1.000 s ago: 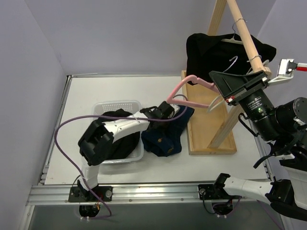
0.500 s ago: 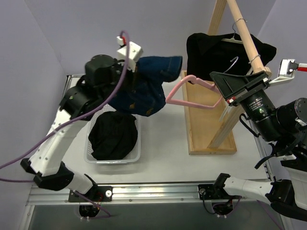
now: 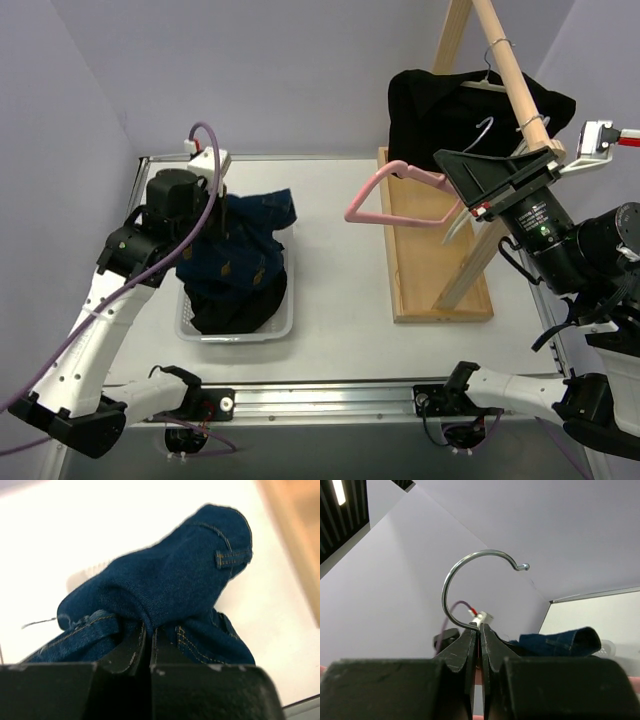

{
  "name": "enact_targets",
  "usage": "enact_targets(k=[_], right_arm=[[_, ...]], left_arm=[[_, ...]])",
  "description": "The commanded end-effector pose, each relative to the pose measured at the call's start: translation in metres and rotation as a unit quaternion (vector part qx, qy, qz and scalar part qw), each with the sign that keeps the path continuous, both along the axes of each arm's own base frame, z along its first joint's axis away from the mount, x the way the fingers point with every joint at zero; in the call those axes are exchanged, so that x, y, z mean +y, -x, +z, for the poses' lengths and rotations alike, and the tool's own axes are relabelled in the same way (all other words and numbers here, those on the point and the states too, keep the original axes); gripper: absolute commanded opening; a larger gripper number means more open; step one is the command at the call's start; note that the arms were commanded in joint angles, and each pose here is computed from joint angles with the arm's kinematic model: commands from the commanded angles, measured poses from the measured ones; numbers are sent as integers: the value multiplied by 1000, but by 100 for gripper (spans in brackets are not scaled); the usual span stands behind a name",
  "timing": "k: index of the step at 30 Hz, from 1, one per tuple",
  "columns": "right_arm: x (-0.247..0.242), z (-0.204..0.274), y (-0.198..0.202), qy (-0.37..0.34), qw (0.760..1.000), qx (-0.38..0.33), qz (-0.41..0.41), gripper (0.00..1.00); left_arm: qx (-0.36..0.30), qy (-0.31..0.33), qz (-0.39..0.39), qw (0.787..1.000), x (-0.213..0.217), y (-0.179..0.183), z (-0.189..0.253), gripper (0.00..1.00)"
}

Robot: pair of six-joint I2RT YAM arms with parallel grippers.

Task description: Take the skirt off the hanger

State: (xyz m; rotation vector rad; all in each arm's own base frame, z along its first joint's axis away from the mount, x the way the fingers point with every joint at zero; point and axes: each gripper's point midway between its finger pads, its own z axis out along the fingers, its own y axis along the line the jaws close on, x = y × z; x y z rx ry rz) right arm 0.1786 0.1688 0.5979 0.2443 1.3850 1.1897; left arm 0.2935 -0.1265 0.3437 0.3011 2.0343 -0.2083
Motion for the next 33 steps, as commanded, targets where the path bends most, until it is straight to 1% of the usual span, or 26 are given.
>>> enact_targets(k=[1, 3, 4, 6, 7, 8, 10, 12, 13, 14, 15, 16, 17, 18, 19, 20, 21, 23, 24, 25, 26, 27, 30, 31, 32, 33], right_arm=[[-4, 21, 10, -25, 999, -31, 12, 0], [-5, 20, 11, -26, 999, -32, 13, 0], [-3, 19, 11, -24, 999, -32, 17, 0], [-1, 17, 12, -24, 999, -30, 22, 0], [2, 14, 11, -21, 999, -28, 25, 0], [2, 12, 10, -19, 999, -27, 24, 0], [5, 8, 8, -13, 999, -23, 24, 0], [10, 0, 4, -5, 1000, -16, 23, 0], [12, -1, 3, -6, 1000, -15, 25, 0], [16, -8, 1, 0, 1000, -10, 28, 0], [18, -11, -1, 0, 1000, -8, 28, 0], [20, -13, -2, 2, 1000, -7, 29, 0], [23, -19, -4, 7, 1000, -2, 30, 0], [23, -21, -5, 9, 1000, 0, 28, 0], [25, -26, -7, 15, 999, 5, 28, 0], [27, -30, -9, 21, 999, 11, 27, 0], [32, -39, -13, 34, 999, 21, 26, 0], [36, -45, -16, 43, 998, 28, 27, 0], [40, -52, -18, 49, 998, 34, 30, 0], [42, -55, -19, 50, 998, 37, 31, 0], [44, -60, -21, 56, 997, 41, 30, 0], [46, -67, -22, 63, 996, 47, 31, 0], [53, -82, -29, 84, 994, 66, 29, 0], [56, -91, -31, 92, 993, 74, 29, 0], [57, -96, -34, 96, 992, 79, 26, 0], [57, -105, -36, 107, 990, 90, 21, 0]], left_arm=[[17, 79, 41, 996, 18, 5, -26, 2], [44, 85, 65, 993, 30, 7, -54, 2], [72, 76, 75, 992, 35, 12, -83, 2], [103, 70, 76, 989, 35, 16, -110, 2], [130, 63, 78, 986, 34, 18, -131, 2], [144, 70, 65, 985, 28, 19, -139, 2], [165, 79, 68, 981, 22, 15, -155, 2], [203, 95, 60, 973, 11, 15, -180, 2], [213, 104, 50, 970, 3, 12, -188, 2], [237, 120, 30, 964, -8, 15, -197, 2], [263, 119, 27, 957, -13, 14, -211, 2], [267, 121, 25, 956, -16, 11, -215, 3], [266, 124, 20, 956, -18, 7, -214, 12], [264, 127, 15, 956, -20, 5, -211, 46], [258, 127, 15, 958, -20, 4, -204, 56], [250, 129, 17, 960, -21, 4, -194, 62], [218, 131, 23, 967, -18, 2, -166, 74], [179, 139, 24, 974, -18, 5, -132, 86], [141, 145, 30, 979, -13, 7, -98, 91], [124, 149, 35, 980, -11, 10, -81, 94], [108, 155, 33, 982, -10, 13, -65, 94], [79, 162, 31, 983, -6, 20, -35, 94], [29, 141, 45, 989, 13, 29, 8, 94], [-13, 152, 38, 988, 15, 33, 44, 94], [-35, 154, 28, 987, 15, 36, 61, 94], [-68, 171, 6, 983, 10, 39, 84, 94]])
